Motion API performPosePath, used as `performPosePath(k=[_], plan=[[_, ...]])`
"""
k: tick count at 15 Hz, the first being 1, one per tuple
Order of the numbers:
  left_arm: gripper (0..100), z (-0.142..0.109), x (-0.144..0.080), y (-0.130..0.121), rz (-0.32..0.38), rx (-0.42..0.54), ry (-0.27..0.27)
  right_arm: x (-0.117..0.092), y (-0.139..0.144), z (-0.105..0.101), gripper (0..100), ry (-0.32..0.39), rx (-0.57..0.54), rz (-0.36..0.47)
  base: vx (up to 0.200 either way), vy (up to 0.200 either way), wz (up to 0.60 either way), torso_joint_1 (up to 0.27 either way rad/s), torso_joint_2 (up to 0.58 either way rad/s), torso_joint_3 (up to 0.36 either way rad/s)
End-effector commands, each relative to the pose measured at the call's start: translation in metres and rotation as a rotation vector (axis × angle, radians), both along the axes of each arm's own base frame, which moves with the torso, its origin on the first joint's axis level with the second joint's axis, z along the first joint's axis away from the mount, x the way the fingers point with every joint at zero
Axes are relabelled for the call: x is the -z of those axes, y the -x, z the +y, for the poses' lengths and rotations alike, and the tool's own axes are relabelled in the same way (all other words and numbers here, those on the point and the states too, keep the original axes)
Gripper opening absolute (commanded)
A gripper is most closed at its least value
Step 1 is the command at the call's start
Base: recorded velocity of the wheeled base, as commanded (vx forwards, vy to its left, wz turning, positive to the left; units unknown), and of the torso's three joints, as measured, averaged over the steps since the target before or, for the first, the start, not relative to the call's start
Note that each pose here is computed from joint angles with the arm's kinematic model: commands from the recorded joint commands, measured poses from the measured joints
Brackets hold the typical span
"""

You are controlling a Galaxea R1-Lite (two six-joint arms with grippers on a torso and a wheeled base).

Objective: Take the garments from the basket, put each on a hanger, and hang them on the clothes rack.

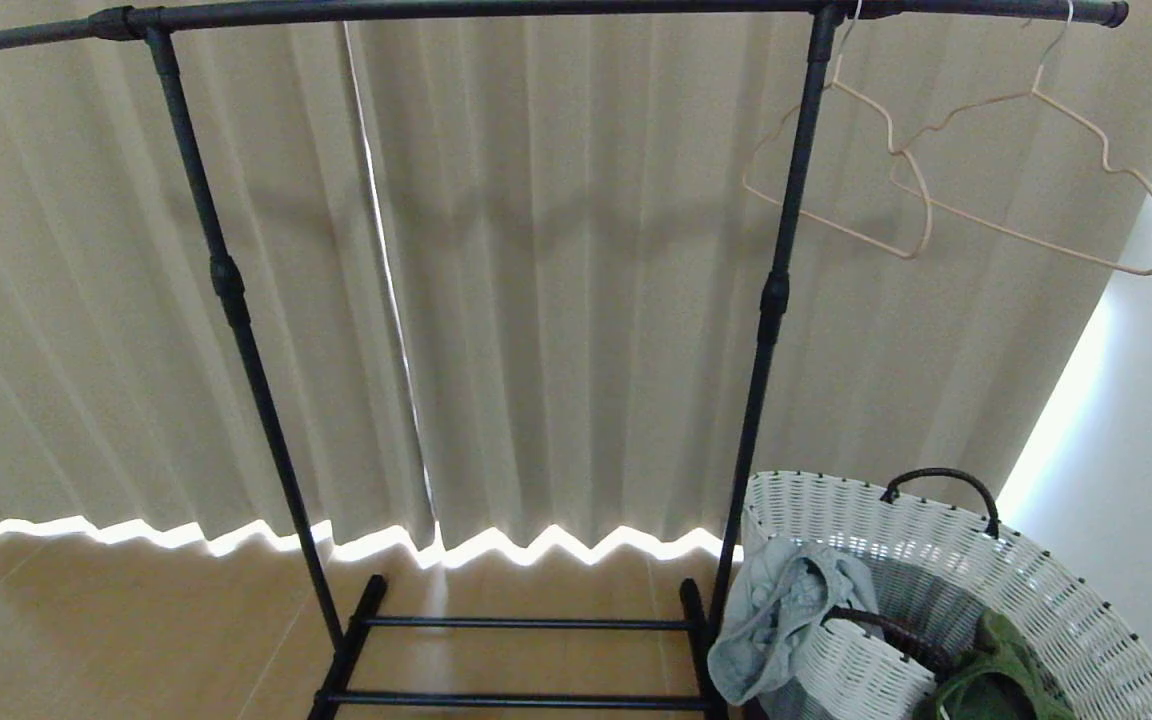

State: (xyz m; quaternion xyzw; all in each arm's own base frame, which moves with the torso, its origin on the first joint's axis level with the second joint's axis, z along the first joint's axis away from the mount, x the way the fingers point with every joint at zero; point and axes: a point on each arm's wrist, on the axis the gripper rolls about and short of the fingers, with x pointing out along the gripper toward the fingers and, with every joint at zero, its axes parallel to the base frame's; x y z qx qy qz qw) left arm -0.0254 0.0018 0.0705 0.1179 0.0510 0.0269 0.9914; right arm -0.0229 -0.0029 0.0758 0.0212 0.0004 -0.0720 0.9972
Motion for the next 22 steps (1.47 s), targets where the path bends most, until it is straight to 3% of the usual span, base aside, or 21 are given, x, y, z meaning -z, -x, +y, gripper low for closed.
performPosePath(k=[1, 8, 10, 12, 15, 18, 19, 21, 22], plan=[[100, 0.000, 0.000, 0.000, 0.002, -0.001, 0.000, 0.000, 0.000, 0.000, 100, 0.000, 0.000, 0.002, 0.000, 0.000, 0.00, 0.000, 0.00, 0.000], [100, 0.000, 0.000, 0.000, 0.000, 0.001, 0.000, 0.000, 0.000, 0.000, 100, 0.004, -0.003, 0.003, 0.000, 0.000, 0.00, 0.000, 0.00, 0.000], [100, 0.000, 0.000, 0.000, 0.000, 0.001, 0.000, 0.000, 0.000, 0.000, 100, 0.059, -0.009, 0.008, 0.000, 0.000, 0.00, 0.000, 0.00, 0.000], [100, 0.000, 0.000, 0.000, 0.000, 0.001, 0.000, 0.000, 0.000, 0.000, 100, 0.065, -0.009, 0.008, 0.000, 0.000, 0.00, 0.000, 0.00, 0.000], [100, 0.000, 0.000, 0.000, 0.002, -0.001, 0.000, 0.000, 0.000, 0.000, 100, 0.065, -0.009, 0.008, 0.200, 0.000, 0.00, 0.002, 0.00, 0.006], [100, 0.000, 0.000, 0.000, -0.002, -0.004, 0.004, -0.016, 0.005, 0.000, 100, 0.082, -0.010, -0.043, 0.000, 0.000, 0.00, 0.000, 0.00, 0.000], [100, 0.000, 0.000, 0.000, -0.002, -0.004, 0.004, -0.022, 0.006, 0.000, 100, 0.082, -0.018, -0.031, 0.000, 0.000, 0.00, 0.000, 0.00, 0.000], [100, 0.000, 0.000, 0.000, -0.002, -0.003, 0.004, -0.028, 0.003, -0.001, 100, 0.104, -0.054, 0.081, 0.000, 0.000, 0.00, 0.000, 0.00, 0.000], [100, 0.000, 0.000, 0.000, -0.002, -0.004, 0.006, -0.042, -0.004, -0.002, 100, 0.110, -0.116, 0.141, 0.000, 0.000, 0.00, 0.000, 0.00, 0.000]])
